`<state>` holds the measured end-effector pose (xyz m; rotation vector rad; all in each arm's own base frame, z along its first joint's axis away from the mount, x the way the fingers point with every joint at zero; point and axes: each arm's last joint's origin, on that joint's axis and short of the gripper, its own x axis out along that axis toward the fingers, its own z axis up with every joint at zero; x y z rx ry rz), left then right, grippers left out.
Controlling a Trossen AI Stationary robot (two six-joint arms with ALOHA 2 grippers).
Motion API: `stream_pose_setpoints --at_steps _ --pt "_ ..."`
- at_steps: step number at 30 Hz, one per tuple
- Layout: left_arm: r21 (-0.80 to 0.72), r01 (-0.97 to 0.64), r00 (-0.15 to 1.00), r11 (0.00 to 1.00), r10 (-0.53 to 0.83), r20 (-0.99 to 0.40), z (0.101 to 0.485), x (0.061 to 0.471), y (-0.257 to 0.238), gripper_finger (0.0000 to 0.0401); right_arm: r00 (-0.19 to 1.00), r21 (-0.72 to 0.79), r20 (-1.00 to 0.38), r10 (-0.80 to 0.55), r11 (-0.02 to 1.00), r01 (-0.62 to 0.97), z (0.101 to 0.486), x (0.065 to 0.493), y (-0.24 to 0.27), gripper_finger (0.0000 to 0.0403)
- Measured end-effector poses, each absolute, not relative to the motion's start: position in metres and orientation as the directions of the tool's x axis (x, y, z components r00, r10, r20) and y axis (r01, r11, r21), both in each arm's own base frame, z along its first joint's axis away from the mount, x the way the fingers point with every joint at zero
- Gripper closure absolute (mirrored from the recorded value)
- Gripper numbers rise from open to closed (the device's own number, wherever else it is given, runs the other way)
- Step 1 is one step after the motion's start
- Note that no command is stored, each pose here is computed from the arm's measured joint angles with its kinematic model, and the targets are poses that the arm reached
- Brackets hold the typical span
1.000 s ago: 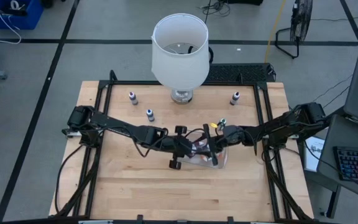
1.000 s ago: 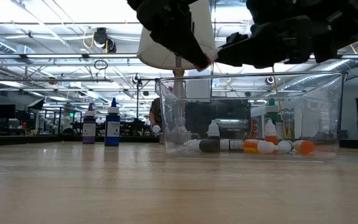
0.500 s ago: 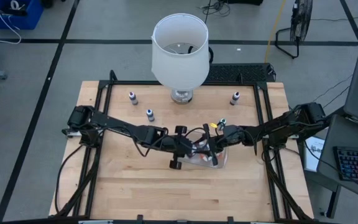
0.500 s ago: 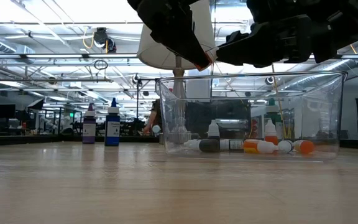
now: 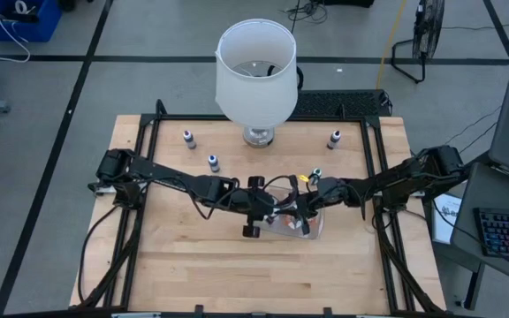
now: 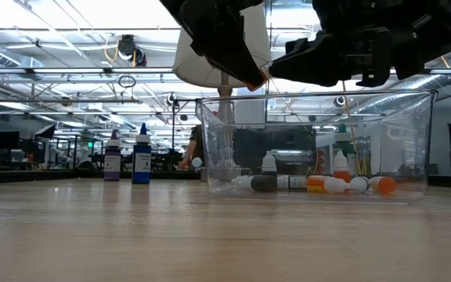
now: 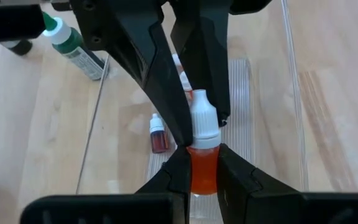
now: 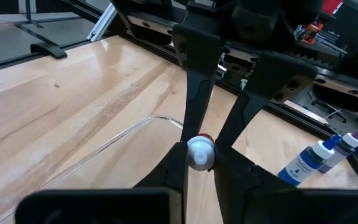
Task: Pick & Place food coloring
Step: Put the yellow food coloring bottle into the transparent bin
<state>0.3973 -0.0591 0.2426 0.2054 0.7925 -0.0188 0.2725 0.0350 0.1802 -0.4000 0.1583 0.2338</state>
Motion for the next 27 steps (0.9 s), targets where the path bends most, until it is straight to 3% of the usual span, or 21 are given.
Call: stream_pose_setpoints --at_steps 3,10,16,21,27 --pt "0.167 0.081 0.705 0.983 0.062 -0.707 0.243 0.398 -0.057 0.0342 0.961 -0.381 -0.198 0.195 0.888 -0.259 0.180 0.272 0.037 0.0364" --pt "0.138 0.042 0.762 0.990 0.058 -0.645 0.259 0.396 -0.061 0.0249 0.962 -0.373 -0.206 0.182 0.894 -0.249 0.196 0.261 0.041 0.0364" --pt "0.168 0.069 0.811 0.983 0.043 -0.583 0.282 0.387 -0.066 0.0205 0.936 -0.308 -0.327 0.133 0.921 -0.239 0.222 0.245 0.040 0.0364" --pt "0.242 0.148 0.810 0.959 0.023 -0.586 0.285 0.384 -0.072 0.0191 0.848 -0.285 -0.530 -0.019 0.946 -0.157 0.242 0.239 0.040 0.0365" --pt "0.255 0.187 0.814 0.949 -0.004 -0.581 0.276 0.383 -0.072 0.0190 0.624 -0.156 -0.778 -0.074 0.985 -0.077 0.262 0.234 0.035 0.0365"
